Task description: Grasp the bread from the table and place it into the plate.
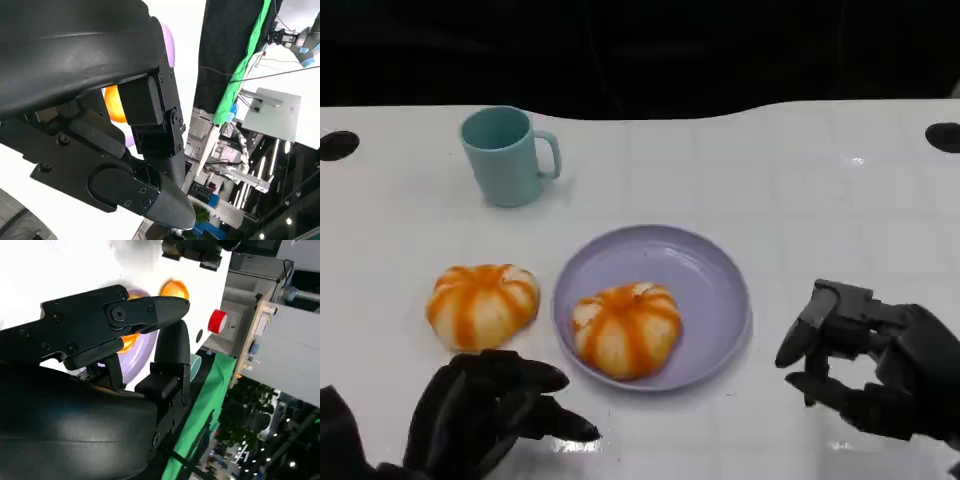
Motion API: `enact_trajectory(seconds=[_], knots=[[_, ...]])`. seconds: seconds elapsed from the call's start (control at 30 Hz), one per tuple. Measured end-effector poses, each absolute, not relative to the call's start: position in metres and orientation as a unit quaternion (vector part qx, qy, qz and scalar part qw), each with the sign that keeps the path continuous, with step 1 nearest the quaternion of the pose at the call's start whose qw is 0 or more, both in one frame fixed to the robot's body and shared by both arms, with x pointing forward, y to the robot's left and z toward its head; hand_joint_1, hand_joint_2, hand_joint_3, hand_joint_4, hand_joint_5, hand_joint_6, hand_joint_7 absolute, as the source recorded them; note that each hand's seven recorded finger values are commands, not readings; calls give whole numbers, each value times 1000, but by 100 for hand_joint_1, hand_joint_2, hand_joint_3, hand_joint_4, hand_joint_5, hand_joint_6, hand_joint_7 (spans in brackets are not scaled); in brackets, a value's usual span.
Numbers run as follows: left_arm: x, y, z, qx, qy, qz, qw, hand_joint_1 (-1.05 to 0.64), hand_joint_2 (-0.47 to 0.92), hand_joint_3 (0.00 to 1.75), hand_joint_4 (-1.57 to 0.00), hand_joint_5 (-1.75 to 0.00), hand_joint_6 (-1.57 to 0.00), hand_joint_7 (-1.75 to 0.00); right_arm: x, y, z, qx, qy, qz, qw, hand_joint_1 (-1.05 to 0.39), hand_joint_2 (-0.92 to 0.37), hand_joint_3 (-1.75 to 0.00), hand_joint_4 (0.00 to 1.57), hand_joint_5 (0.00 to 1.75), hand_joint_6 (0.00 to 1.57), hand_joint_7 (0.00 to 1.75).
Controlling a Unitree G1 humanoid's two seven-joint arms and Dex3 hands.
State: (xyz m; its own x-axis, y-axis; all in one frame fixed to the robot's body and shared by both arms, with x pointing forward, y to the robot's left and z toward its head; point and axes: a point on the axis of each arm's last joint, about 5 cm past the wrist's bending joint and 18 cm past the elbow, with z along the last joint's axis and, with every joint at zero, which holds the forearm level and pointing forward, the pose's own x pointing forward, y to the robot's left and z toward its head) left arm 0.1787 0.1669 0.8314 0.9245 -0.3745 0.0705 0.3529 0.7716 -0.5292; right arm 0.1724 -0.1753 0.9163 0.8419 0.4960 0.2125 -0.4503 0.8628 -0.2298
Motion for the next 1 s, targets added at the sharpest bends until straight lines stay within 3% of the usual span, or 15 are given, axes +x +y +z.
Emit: enact_trajectory(seconds=[0.2, 0.37, 1.0], knots=[[179, 167, 832, -277, 17, -194, 941, -98, 82, 0, -157, -18, -153, 0, 160, -177, 914, -76, -109, 235, 963, -43, -92, -30, 69, 175, 48, 173], [179, 167, 833, -276, 17, -194, 941, -98, 82, 0, -157, -18, -153, 0, 153, -178, 910, -72, -88, 228, 967, -44, -92, -31, 71, 175, 48, 175], [178, 167, 834, -276, 16, -195, 941, -97, 82, 0, -157, -17, -153, 0, 166, -178, 897, -84, -49, 240, 966, -42, -92, -28, 75, 175, 50, 175]])
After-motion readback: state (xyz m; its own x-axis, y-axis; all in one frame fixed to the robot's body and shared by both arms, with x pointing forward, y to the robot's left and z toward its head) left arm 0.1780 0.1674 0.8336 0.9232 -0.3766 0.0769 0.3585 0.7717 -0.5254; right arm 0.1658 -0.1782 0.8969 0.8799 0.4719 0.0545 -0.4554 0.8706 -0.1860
